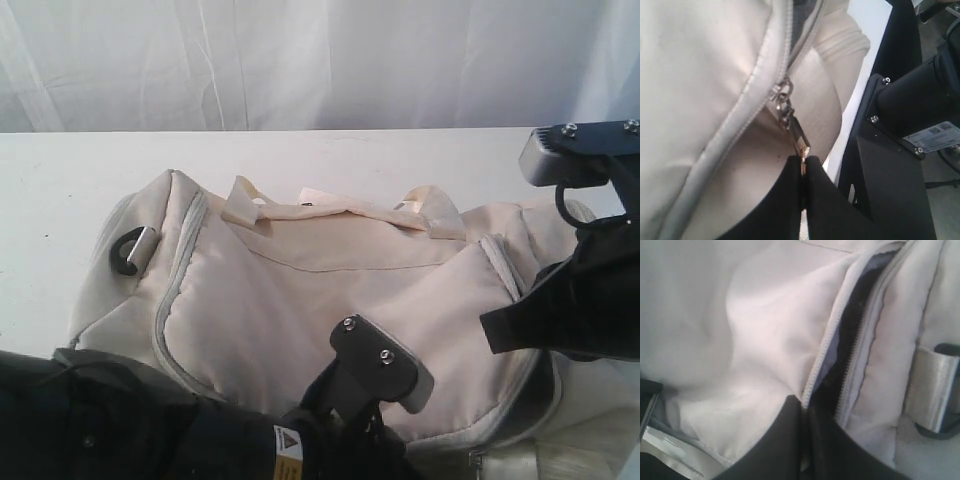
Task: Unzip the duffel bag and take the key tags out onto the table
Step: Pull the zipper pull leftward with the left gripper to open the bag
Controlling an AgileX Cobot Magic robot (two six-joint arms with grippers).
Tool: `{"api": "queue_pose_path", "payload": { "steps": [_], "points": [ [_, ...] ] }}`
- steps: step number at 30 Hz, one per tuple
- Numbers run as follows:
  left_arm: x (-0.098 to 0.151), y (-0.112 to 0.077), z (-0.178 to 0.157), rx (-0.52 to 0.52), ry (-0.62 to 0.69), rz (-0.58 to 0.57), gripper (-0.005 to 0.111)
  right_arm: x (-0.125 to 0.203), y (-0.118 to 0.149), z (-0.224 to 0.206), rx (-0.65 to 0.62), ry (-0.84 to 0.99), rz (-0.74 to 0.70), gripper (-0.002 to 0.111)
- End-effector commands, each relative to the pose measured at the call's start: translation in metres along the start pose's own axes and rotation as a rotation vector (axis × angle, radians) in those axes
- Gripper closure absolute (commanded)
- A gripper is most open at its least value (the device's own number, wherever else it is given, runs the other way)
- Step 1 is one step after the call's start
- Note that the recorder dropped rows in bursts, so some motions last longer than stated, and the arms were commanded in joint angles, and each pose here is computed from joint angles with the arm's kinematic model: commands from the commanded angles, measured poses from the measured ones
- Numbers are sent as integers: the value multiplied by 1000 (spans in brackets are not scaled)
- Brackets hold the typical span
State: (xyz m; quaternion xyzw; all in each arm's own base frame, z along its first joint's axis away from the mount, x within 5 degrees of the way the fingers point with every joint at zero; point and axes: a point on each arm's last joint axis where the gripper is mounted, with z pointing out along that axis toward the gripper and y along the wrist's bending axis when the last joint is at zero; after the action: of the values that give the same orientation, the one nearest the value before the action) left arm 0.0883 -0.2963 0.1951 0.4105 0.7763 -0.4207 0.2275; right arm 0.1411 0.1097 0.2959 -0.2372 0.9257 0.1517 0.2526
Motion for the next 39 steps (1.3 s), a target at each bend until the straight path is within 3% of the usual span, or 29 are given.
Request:
{"api": "queue_pose_path", "payload": {
  "steps": [1,7,21,29,39],
  "points": [
    [9,3,-12,-60,13,2,107,-5,-2,-1,23,-58,-25,108],
    [10,10,-45,-221,-38,-19,107,-6,-2,-1,27,-69,-29,108],
    [30,10,-109,-315,-172,-159,107,-6,-4,-1,42,-70,-43,108],
    [46,8,-133,-275,-244,-237,107,-8,-4,-1,51,-90,-53,108],
    [56,20,-170,-432,-349,-316,107,-8,-6,-1,61,-89,-59,108]
  ]
}}
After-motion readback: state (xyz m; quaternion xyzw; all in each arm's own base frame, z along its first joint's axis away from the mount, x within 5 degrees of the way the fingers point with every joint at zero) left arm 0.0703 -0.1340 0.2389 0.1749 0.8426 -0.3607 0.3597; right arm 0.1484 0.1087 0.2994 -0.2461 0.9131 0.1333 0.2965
